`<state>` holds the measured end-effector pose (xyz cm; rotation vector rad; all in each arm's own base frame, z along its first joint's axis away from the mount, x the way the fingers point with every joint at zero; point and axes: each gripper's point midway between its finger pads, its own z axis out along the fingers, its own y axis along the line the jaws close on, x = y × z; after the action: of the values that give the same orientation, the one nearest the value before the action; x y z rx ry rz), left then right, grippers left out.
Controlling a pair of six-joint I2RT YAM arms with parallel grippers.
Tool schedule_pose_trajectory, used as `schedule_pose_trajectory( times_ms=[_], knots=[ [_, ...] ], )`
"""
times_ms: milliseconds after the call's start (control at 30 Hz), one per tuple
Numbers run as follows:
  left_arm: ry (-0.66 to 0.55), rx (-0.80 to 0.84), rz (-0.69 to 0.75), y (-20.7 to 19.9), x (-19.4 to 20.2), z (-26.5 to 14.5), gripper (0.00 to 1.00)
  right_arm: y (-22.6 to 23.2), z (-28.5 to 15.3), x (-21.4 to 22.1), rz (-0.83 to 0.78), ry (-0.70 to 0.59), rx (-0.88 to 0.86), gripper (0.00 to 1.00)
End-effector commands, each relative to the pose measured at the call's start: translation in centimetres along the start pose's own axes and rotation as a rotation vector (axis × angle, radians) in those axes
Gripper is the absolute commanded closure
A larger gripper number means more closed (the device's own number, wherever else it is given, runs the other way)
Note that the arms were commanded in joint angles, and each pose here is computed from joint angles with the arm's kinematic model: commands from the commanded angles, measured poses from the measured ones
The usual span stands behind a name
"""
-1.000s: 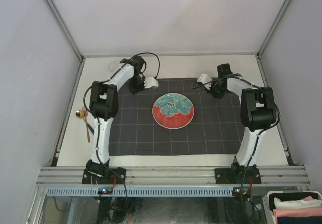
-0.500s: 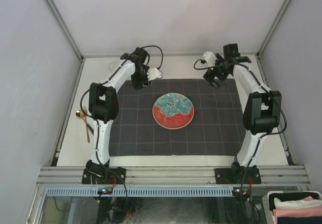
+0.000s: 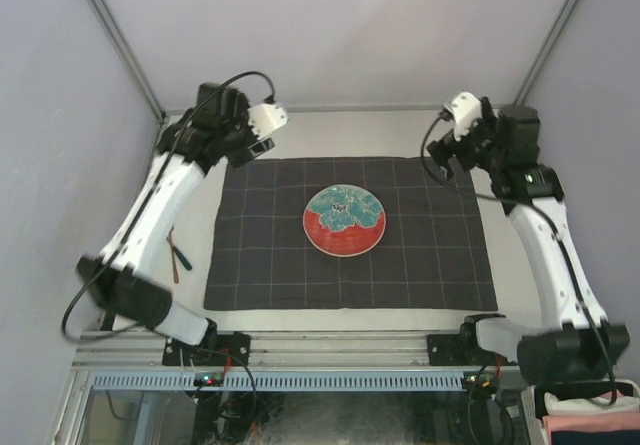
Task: Set the dinner table for one person
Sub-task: Adjust the napkin at the center of the board.
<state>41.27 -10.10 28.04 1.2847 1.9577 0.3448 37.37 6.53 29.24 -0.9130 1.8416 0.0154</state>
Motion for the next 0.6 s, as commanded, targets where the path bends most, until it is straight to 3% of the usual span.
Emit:
schedule_pose_trajectory(
  times_ms=[0, 100, 333, 567],
  knots=[
    [-0.101, -0.305, -0.181, 2.8, 1.4, -8.6, 0.14, 0.1, -3.9, -2.0, 0.257, -0.196, 0.112, 0.0],
    [-0.165, -0.381, -0.222, 1.4, 3.3, -13.1, 0.0, 4.8, -5.7, -1.0, 0.189, -0.173, -0.079, 0.0],
    [-0.197, -0.395, -0.28, -4.2, 9.0, -18.8, 0.0, 8.4, -10.7, 0.8, 0.135, -0.125, -0.088, 0.0],
    [-0.112, -0.569, -0.468, -7.0, 15.5, -17.4, 0.0, 6.7, -11.2, 6.8, 0.358, -0.102, 0.212, 0.0]
  ],
)
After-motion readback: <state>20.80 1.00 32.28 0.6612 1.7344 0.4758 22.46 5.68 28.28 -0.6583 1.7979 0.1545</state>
